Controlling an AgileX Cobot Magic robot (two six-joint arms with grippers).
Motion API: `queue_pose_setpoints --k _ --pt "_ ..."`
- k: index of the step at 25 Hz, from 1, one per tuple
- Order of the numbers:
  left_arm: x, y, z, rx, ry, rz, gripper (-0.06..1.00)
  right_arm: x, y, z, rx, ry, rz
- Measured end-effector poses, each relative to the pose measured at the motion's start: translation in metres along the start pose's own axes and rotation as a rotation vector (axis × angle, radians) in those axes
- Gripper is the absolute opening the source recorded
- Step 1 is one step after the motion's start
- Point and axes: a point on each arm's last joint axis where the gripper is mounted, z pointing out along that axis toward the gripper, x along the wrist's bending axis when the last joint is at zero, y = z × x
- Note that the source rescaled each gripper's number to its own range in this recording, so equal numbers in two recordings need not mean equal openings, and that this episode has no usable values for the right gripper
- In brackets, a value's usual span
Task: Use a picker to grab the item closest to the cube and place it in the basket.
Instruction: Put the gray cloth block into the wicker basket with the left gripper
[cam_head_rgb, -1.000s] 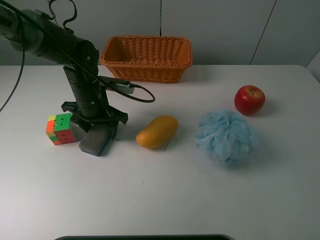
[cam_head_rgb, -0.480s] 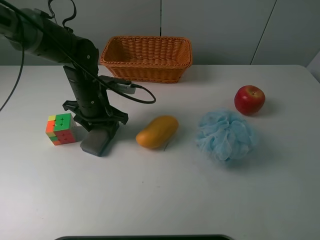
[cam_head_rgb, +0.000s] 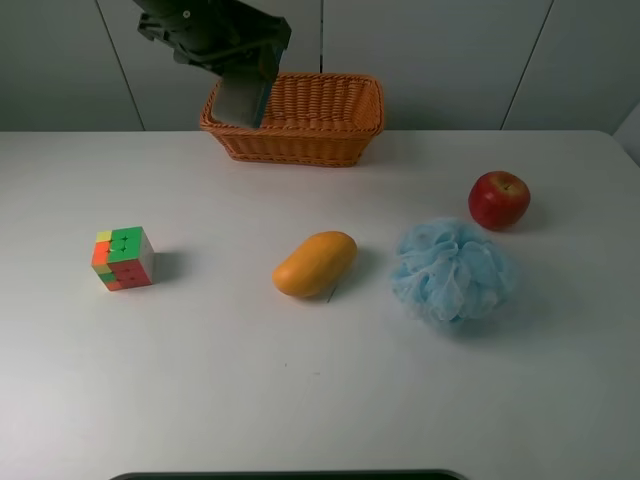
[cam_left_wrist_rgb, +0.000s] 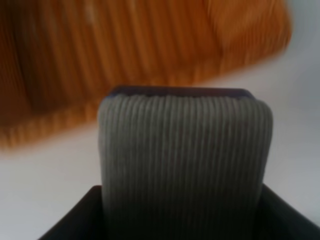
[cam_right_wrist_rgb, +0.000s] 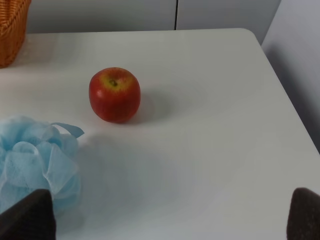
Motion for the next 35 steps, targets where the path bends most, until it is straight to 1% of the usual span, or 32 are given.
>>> queue_pose_setpoints --k 1,3,7,13,18,21,24,31,35 --pt "0.000 0.010 0.000 -0.048 0.001 0.011 0.02 0.000 0.000 0.000 0.000 0.000 0.000" --pt "0.000 0.023 0.008 -0.104 0.003 0.024 0.02 0.000 0.000 0.000 0.000 0.000 0.000" --pt "0.010 0.040 0.046 -0.143 0.022 0.023 0.02 0.000 0.000 0.000 0.000 0.000 0.000" --pt "0.030 0.050 0.116 -0.168 0.053 0.010 0.02 0.000 0.000 0.000 0.000 0.000 0.000" --pt "0.035 0.039 0.160 -0.107 0.069 0.011 0.02 0.000 0.000 0.000 0.000 0.000 0.000" --pt "0.037 0.030 0.172 -0.059 0.076 0.009 0.02 0.000 0.000 0.000 0.000 0.000 0.000" --pt "0.037 0.026 0.175 -0.033 0.079 0.007 0.02 0.000 0.000 0.000 0.000 0.000 0.000" --pt "0.039 0.025 0.175 -0.018 0.082 0.004 0.02 0.000 0.000 0.000 0.000 0.000 0.000" --pt "0.040 0.025 0.175 -0.019 0.094 0.025 0.02 0.000 0.000 0.000 0.000 0.000 0.000"
